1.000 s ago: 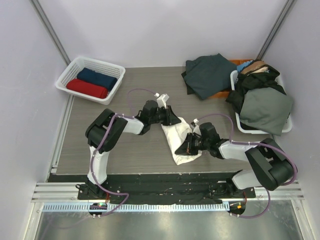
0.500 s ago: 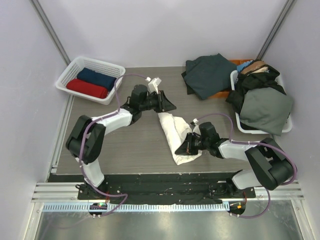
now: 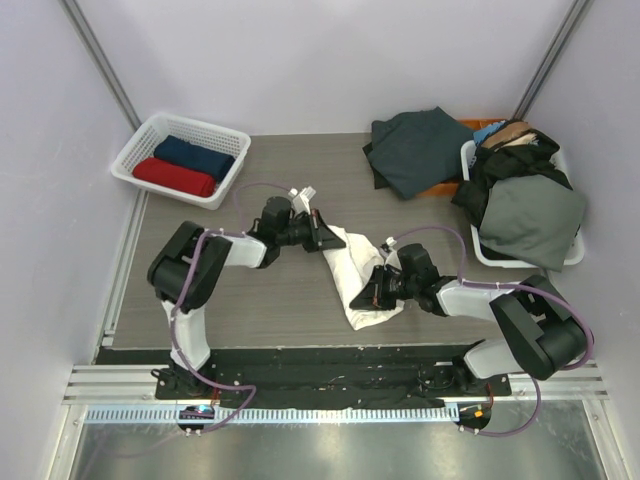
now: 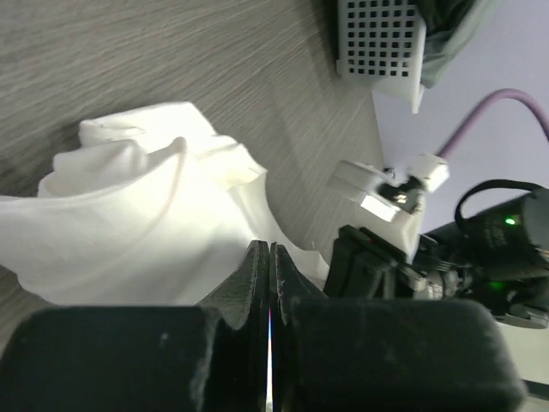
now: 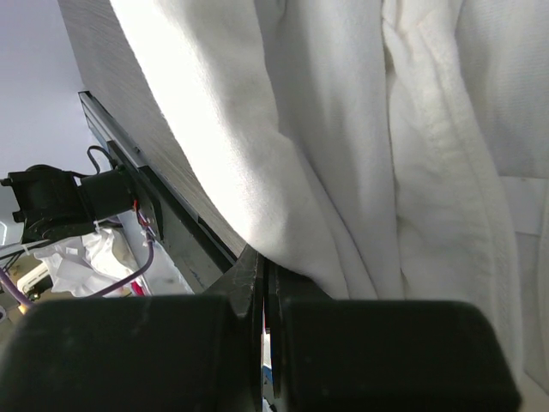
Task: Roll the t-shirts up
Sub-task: Roll the T-shirt to the center of the board.
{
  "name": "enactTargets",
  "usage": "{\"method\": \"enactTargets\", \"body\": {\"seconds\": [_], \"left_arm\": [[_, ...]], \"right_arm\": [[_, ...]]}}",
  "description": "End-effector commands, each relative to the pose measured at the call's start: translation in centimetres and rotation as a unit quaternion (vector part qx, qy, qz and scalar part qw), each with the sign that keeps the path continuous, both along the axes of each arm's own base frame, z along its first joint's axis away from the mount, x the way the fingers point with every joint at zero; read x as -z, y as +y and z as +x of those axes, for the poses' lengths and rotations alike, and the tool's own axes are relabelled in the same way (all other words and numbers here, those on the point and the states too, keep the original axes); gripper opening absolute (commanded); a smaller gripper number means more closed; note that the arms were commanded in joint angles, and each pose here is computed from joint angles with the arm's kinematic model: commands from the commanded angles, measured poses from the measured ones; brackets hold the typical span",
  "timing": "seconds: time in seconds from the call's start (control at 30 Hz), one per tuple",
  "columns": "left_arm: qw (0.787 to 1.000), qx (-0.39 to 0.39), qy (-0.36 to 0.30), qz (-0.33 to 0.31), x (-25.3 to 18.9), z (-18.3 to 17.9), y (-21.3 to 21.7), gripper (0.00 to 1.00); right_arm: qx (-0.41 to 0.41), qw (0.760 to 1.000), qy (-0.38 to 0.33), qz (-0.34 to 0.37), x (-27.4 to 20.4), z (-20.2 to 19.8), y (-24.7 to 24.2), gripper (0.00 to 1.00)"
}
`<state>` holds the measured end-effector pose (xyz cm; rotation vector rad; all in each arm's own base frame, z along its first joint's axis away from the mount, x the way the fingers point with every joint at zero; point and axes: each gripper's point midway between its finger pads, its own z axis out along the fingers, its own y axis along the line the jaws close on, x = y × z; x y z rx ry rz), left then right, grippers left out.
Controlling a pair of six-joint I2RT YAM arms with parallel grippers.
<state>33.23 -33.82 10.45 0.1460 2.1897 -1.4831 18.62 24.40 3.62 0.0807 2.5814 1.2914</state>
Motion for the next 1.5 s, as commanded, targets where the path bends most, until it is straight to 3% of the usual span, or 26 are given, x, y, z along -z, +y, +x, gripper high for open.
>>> {"method": "enactTargets", "body": {"seconds": [0.0,0.3,0.47,0.8,0.93,1.03,1.07,1.1,1.2,1.27,1.3,1.47], "left_arm": [[0.997,0.012,-0.020,-0.068,-1.4,1.1,-1.7,0.00],[0.999,-0.017,0.010,-0.034,3.0,2.7,-1.7,0.00],[1.000,-0.024,0.016,-0.005,5.0,2.4,-1.3,0.00],[1.000,-0.016,0.004,0.022,6.0,2.1,-1.9,0.00],[1.000,-0.012,-0.001,0.028,6.2,2.1,-2.3,0.00],[1.000,-0.005,-0.009,0.028,6.3,2.0,-2.5,0.00],[1.000,-0.004,-0.009,0.027,6.4,2.1,-2.6,0.00],[1.000,0.000,-0.010,0.025,6.4,2.1,-2.7,0.00],[1.000,0.010,-0.015,0.020,6.2,2.0,-3.0,0.00],[1.000,0.016,-0.015,0.020,6.4,2.0,-3.1,0.00],[1.000,0.018,-0.015,0.022,6.5,2.1,-3.2,0.00],[0.999,0.025,-0.008,0.023,7.0,2.0,-3.3,0.00]], "right_arm": [[0.024,0.997,0.019,-0.076,3.2,-0.3,-2.2,0.01],[0.022,0.996,0.011,-0.088,3.0,-0.2,-2.6,0.02],[0.025,0.991,-0.029,-0.129,0.8,1.1,-3.5,0.15],[0.015,0.977,-0.121,-0.178,-5.8,3.6,-3.6,0.27],[-0.007,0.958,-0.173,-0.229,-7.9,3.5,-2.2,0.33],[-0.019,0.925,-0.228,-0.304,-9.0,3.5,-0.8,0.43],[-0.004,0.902,-0.253,-0.350,-9.2,4.2,-1.3,0.48],[-0.005,0.889,-0.266,-0.373,-10.1,4.2,-1.0,0.61],[-0.015,0.832,-0.314,-0.458,-10.2,4.0,0.0,0.76],[-0.037,0.797,-0.342,-0.497,-9.8,3.2,1.9,0.78],[-0.029,0.761,-0.363,-0.536,-10.0,3.5,1.4,0.78],[-0.042,0.651,-0.409,-0.638,-9.4,3.3,2.4,0.85]]}}
